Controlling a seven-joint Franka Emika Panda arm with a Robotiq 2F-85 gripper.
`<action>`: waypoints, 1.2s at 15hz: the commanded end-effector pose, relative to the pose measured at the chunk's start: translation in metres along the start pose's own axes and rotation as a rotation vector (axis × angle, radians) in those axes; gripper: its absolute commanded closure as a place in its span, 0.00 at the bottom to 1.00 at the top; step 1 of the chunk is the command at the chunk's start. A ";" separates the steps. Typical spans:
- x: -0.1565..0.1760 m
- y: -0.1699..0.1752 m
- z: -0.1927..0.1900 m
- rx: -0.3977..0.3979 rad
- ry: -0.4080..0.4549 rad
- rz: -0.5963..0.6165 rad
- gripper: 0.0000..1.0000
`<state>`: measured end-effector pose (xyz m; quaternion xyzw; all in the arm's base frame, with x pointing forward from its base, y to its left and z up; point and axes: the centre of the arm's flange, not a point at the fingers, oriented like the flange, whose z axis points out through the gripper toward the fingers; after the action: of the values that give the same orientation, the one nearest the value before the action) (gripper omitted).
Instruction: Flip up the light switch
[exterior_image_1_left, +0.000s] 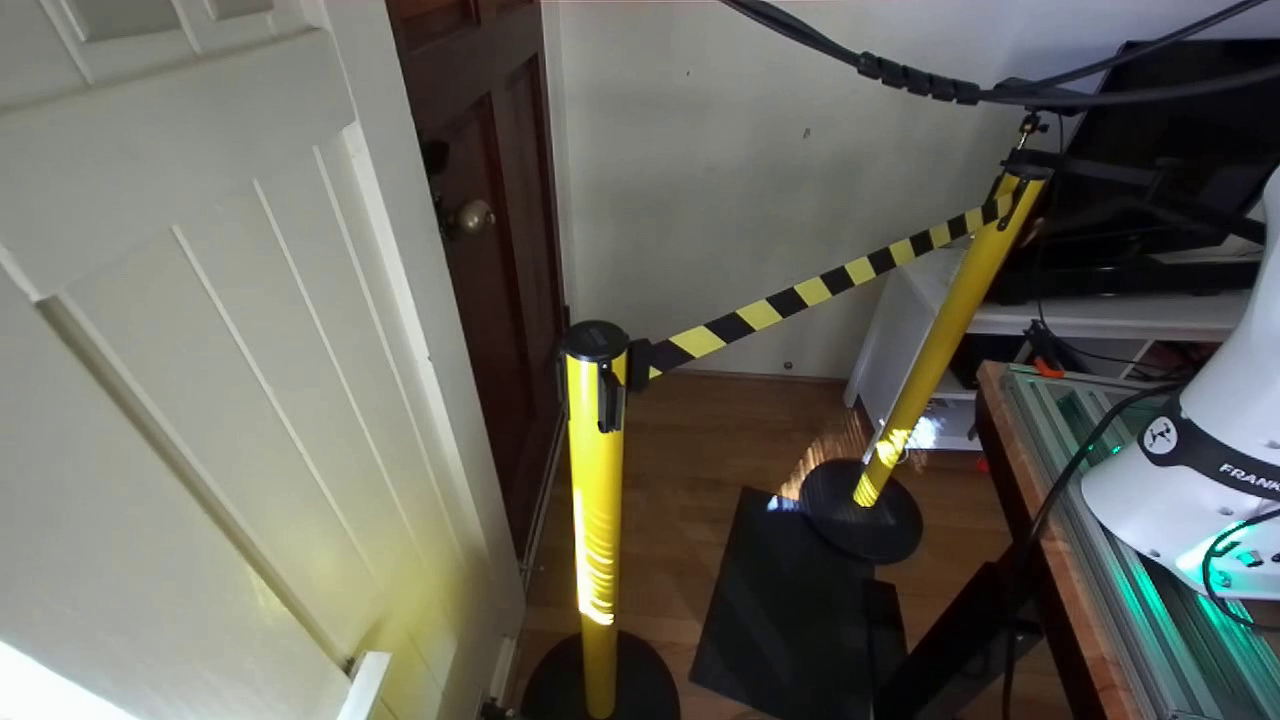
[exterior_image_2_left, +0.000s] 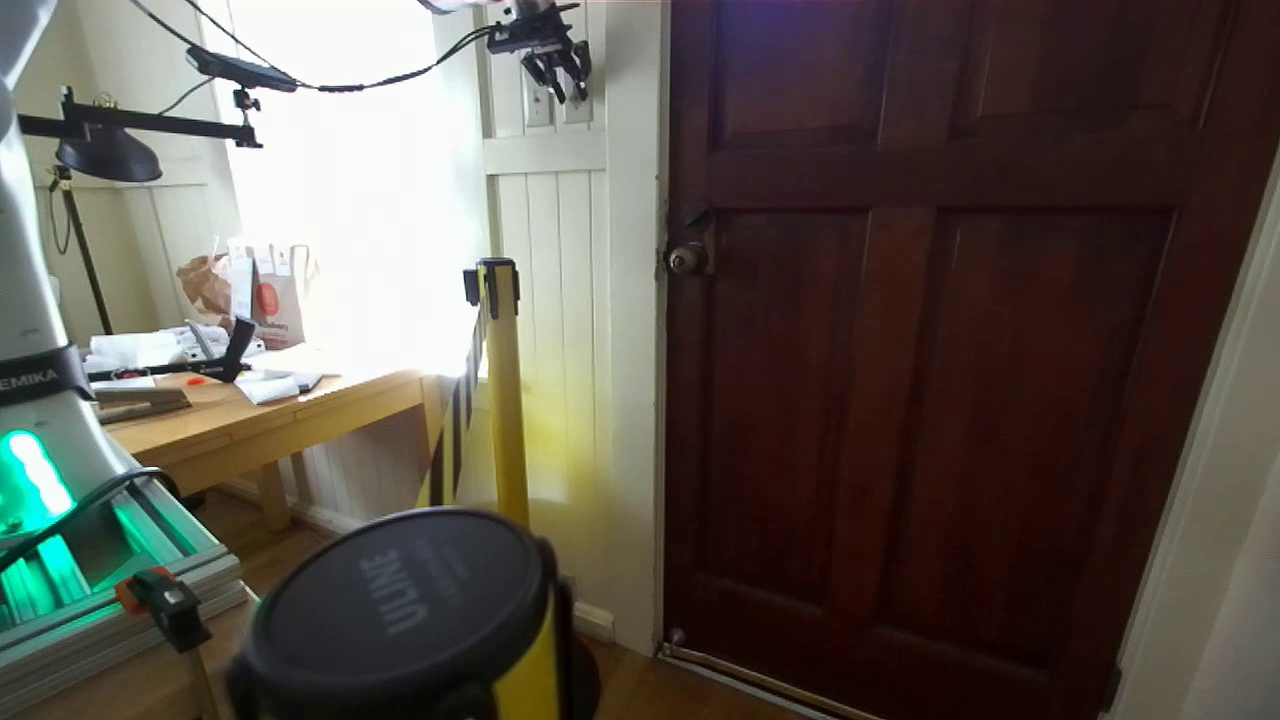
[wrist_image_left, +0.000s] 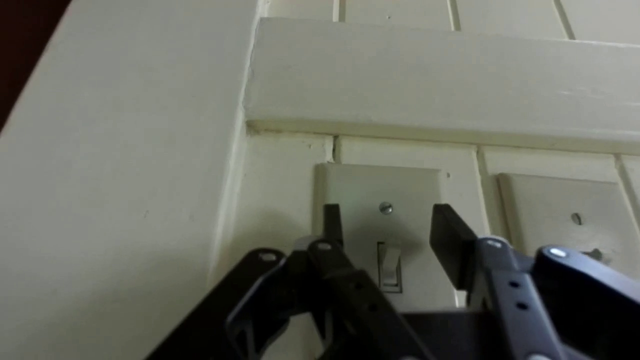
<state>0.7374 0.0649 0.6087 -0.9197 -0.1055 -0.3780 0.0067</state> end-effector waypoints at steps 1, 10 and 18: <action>0.011 0.004 0.005 -0.014 0.031 -0.013 0.70; 0.012 -0.003 0.004 -0.004 0.033 -0.021 0.98; 0.033 -0.003 -0.031 -0.014 0.081 -0.013 0.98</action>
<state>0.7374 0.0679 0.6106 -0.9181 -0.1079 -0.3813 0.0063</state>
